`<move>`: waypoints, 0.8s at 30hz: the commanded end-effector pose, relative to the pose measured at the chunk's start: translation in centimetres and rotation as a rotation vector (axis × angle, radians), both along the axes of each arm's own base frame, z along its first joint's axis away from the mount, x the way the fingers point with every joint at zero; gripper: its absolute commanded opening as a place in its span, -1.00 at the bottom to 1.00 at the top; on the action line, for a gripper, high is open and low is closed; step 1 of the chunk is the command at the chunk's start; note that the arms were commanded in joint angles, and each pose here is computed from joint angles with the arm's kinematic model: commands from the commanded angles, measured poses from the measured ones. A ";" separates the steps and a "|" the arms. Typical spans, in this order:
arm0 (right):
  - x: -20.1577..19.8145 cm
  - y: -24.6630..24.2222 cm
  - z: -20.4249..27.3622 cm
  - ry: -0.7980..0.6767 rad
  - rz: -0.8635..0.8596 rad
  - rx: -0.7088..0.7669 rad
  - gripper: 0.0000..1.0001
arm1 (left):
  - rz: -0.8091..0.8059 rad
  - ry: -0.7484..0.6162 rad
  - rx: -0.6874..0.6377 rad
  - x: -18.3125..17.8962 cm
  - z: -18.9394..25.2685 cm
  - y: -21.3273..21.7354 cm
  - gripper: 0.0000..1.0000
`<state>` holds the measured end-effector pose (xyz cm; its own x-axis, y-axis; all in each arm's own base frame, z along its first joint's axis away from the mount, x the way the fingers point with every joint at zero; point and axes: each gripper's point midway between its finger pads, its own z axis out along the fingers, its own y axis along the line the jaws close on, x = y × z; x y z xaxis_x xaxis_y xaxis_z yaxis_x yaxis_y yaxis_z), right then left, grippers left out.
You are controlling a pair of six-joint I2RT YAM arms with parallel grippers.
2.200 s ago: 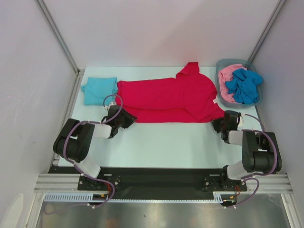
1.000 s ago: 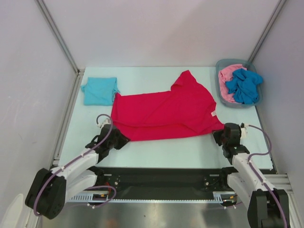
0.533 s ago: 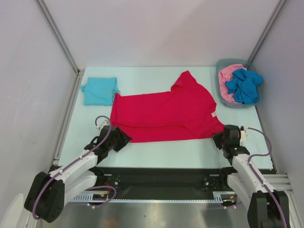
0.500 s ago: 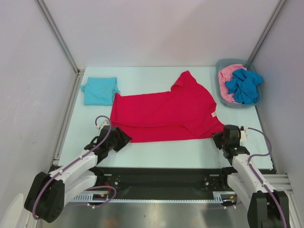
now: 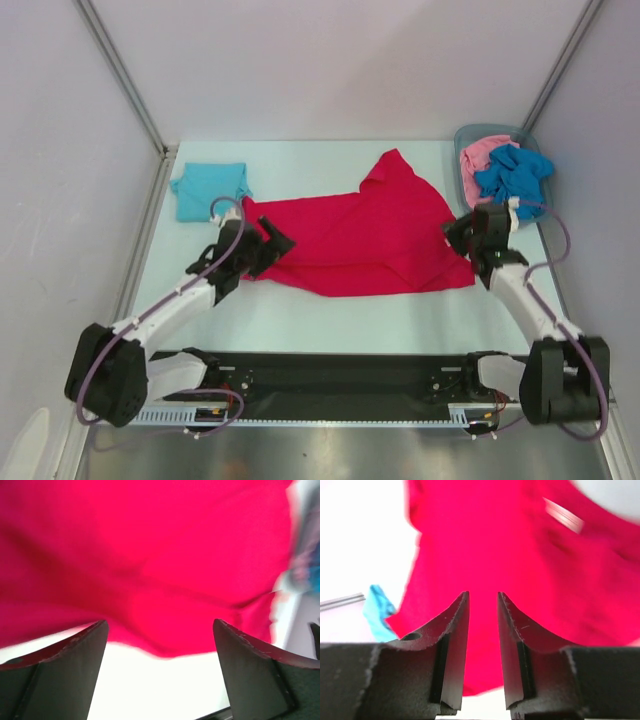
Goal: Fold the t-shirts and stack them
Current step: Fold the tshirt
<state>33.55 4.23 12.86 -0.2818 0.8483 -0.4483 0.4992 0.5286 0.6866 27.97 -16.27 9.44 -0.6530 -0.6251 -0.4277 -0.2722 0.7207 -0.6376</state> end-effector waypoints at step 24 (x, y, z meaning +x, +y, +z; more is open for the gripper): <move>19.9 12.6 -4.5 0.043 0.589 0.146 -0.29 | -0.146 -0.112 -0.018 20.4 2.8 -4.1 0.99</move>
